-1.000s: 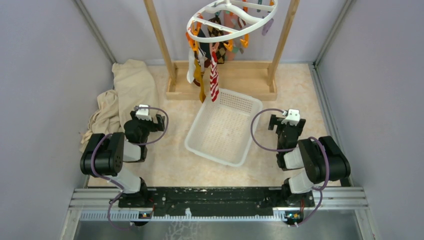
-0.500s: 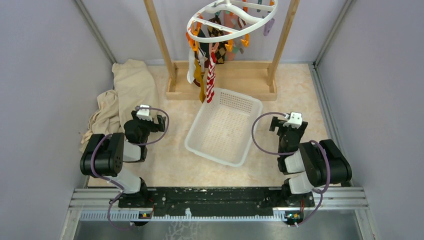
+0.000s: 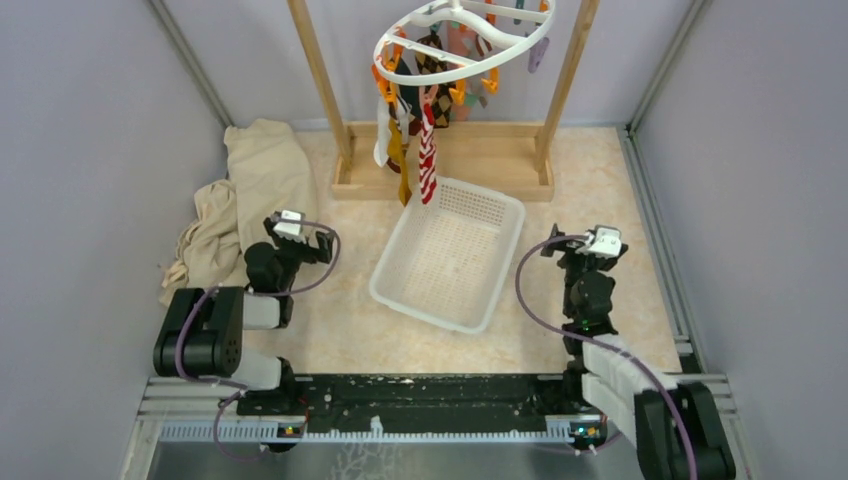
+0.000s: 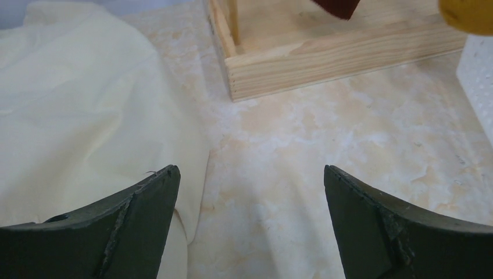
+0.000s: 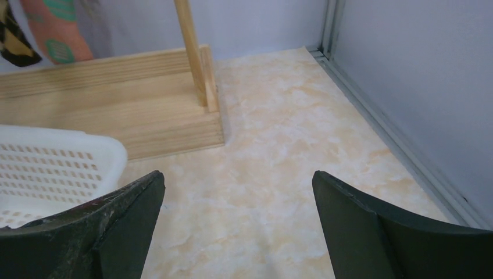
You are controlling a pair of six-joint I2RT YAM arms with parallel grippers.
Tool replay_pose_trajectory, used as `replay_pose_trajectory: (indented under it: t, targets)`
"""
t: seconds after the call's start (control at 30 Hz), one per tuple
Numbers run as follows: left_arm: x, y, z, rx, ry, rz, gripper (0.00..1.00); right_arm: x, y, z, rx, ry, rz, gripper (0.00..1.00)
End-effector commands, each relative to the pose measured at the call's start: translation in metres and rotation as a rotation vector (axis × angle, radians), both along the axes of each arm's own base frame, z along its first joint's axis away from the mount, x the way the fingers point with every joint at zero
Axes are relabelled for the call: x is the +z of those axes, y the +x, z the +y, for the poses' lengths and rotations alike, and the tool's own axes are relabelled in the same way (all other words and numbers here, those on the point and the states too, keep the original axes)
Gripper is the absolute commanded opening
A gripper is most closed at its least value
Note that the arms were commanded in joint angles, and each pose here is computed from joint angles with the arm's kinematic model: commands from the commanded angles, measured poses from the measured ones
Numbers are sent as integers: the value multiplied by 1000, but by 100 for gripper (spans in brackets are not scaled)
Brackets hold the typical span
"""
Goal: Remove the socks clipped to the hanger
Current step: Move the bin to the center of the board.
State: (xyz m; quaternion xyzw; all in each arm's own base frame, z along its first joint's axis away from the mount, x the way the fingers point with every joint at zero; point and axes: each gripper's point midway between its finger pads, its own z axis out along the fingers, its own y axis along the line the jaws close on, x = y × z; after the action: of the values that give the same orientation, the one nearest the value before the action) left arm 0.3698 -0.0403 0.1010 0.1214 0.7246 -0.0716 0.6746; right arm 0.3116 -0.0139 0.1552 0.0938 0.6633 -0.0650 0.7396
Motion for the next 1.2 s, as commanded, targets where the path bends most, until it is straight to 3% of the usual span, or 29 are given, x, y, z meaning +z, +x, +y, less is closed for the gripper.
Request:
replay_pose_trajectory:
  t: [0.0,0.13,0.2,0.3,0.47,0.57,0.67,0.73,1.0,1.1,1.17]
  targets:
    - [16,-7,-22,-71,36,-32,99,14,-2,26,127,85,55,98]
    - [36,-19,-51,-134,48,-32,99,38,-11,54,266,237,76,98]
    - [54,-27,-64,-154,46,-67,99,49,-15,78,388,259,148,98]
    - [80,-42,-85,-212,3,-74,99,63,-18,94,435,377,254,98]
    - [149,-58,-99,-224,-229,-25,99,73,-27,116,528,422,429,99]
    - [178,-75,-111,-291,-331,24,99,61,-32,123,515,533,519,99]
    - [197,-87,-124,-361,-424,63,99,61,-39,149,665,578,578,99]
    - [193,-84,-122,-304,-485,171,99,55,-42,157,705,591,630,98]
    - [126,-85,-130,-206,-585,542,99,27,-52,136,536,476,755,98]
    - [117,-94,-141,-297,-616,551,99,19,-54,134,502,460,779,95]
    - [119,-98,-144,-331,-628,527,99,14,-51,134,485,472,784,88]
